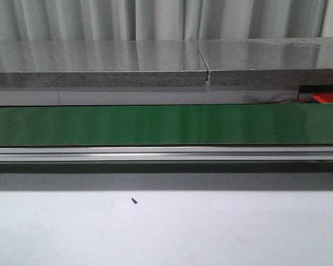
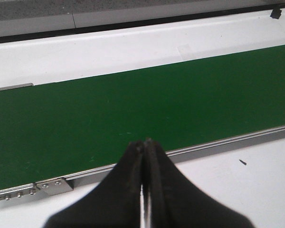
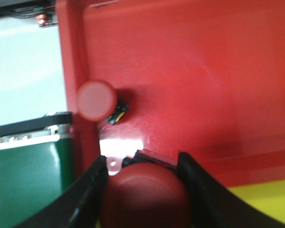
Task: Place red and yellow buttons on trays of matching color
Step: 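Carry the red button into the red tray and open the right gripper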
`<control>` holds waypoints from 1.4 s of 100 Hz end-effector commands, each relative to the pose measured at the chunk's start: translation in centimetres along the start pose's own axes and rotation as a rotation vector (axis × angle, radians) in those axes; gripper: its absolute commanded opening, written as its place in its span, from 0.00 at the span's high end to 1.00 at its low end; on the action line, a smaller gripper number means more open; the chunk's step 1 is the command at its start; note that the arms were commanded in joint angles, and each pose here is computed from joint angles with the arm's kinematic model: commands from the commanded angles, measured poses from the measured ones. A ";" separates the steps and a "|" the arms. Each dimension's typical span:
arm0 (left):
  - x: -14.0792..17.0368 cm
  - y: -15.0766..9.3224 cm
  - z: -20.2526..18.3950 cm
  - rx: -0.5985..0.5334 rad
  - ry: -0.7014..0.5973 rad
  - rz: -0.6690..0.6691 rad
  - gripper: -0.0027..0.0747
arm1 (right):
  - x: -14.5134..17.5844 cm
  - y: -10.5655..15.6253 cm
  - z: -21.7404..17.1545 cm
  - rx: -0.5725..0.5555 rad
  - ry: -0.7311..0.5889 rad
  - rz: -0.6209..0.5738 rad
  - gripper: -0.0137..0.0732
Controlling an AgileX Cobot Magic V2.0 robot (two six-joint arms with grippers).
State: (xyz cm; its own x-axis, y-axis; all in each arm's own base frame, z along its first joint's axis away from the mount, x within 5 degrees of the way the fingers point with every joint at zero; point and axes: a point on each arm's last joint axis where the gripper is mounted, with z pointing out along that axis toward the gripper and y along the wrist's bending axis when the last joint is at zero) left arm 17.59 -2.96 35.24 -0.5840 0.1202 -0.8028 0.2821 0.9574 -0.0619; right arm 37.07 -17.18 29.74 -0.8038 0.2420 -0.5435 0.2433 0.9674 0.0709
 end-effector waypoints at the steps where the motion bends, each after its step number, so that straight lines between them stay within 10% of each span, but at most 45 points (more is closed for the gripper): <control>1: -1.5 -0.2 -0.9 0.001 -0.107 -0.015 0.99 | -1.6 -0.3 -1.6 0.031 -0.139 0.001 0.67; 119: -1.5 -0.2 -0.9 -0.004 -0.110 -0.011 0.99 | -1.4 -2.3 9.1 0.028 -0.191 0.131 0.66; 140: -1.5 -0.2 -0.9 -0.004 -0.110 -0.011 0.99 | -2.0 -2.3 8.9 0.020 -0.197 0.129 0.31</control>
State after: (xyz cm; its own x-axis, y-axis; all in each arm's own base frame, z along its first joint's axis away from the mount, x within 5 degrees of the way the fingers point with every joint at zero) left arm 17.62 -2.95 35.28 -0.5800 0.1188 -0.8059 0.2807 0.9579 -0.0608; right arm 42.82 -20.27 18.97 -0.7234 0.3614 -0.5883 0.3507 0.9263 0.1378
